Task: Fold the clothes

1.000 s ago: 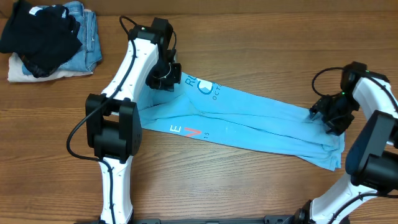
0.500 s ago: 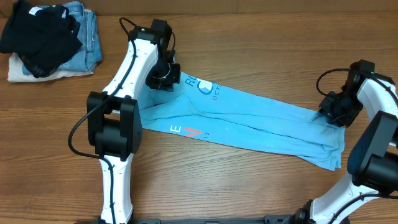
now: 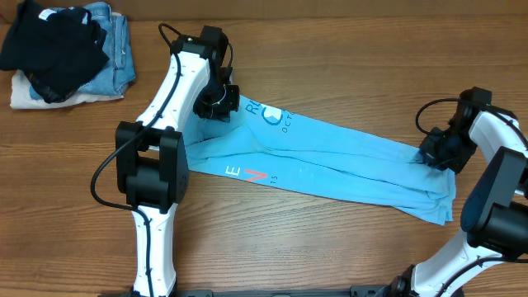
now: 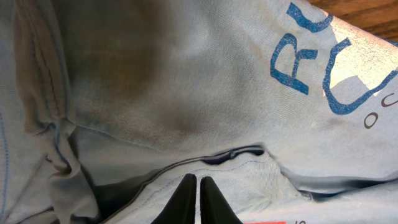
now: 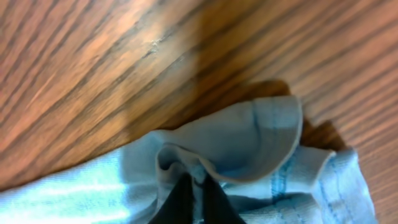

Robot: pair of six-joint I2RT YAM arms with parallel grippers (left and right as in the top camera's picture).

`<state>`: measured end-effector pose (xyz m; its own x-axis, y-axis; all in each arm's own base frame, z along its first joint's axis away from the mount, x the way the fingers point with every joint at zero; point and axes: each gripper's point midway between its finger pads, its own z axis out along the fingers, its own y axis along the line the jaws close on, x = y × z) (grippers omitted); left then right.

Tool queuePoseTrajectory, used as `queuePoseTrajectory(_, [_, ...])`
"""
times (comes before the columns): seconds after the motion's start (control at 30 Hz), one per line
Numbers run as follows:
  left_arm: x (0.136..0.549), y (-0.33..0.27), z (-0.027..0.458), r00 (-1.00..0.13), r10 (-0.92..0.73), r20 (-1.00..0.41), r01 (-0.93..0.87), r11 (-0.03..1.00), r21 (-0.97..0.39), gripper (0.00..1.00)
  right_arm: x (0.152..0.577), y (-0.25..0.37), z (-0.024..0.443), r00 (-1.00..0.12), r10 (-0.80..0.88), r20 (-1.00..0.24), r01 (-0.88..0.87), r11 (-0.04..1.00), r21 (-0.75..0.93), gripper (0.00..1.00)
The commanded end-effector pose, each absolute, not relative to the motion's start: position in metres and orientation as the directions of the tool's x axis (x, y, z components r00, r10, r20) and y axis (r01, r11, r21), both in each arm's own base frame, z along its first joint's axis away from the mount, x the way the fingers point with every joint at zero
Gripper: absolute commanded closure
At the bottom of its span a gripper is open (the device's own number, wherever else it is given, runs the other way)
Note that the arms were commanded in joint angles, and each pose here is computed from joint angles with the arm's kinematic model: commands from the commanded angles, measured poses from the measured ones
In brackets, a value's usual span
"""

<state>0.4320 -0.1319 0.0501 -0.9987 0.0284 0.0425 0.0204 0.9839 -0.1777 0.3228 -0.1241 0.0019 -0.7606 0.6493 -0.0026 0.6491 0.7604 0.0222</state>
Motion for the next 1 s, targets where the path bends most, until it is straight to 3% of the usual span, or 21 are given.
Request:
queuePoseTrajectory(0.0, [0.432, -0.13, 0.044, -0.998, 0.046, 0.052, 0.036, 0.984, -0.176, 0.92, 0.32, -0.129, 0.005, -0.739, 0.674, -0.011, 0.674, 0.738, -0.01, 0.96])
queuePoseTrajectory(0.43, [0.434, -0.13, 0.044, -0.998, 0.046, 0.043, 0.038, 0.983, -0.177, 0.91, 0.306, -0.167, 0.05, -0.599, 0.796, -0.089, 0.79, 0.568, -0.233, 0.94])
queuePoseTrajectory(0.47, [0.434, -0.131, 0.044, -0.998, 0.046, 0.042, 0.038, 0.983, -0.178, 0.91, 0.303, -0.169, 0.052, -0.587, 0.804, -0.094, 0.796, 0.552, -0.251, 0.89])
queuePoseTrajectory(0.6, [0.435, -0.131, 0.044, -0.998, 0.049, 0.036, 0.042, 0.983, -0.178, 0.89, 0.295, -0.169, 0.054, -0.557, 0.825, -0.09, 0.809, 0.515, -0.282, 0.16])
queuePoseTrajectory(0.63, [0.436, -0.131, 0.044, -0.998, 0.057, 0.03, 0.05, 0.982, -0.18, 0.86, 0.293, -0.169, 0.055, -0.548, 0.832, -0.087, 0.814, 0.506, -0.285, 0.07])
queuePoseTrajectory(0.8, [0.445, -0.133, 0.045, -0.996, 0.091, -0.012, 0.092, 0.978, -0.186, 0.72, 0.295, -0.168, 0.076, -0.515, 0.853, -0.082, 0.833, 0.476, -0.283, 0.02])
queuePoseTrajectory(0.97, [0.445, -0.145, 0.051, -0.992, 0.122, -0.022, 0.124, 0.96, -0.253, 0.89, 0.312, -0.148, 0.099, -0.526, 0.851, -0.006, 0.84, 0.518, -0.164, 0.04])
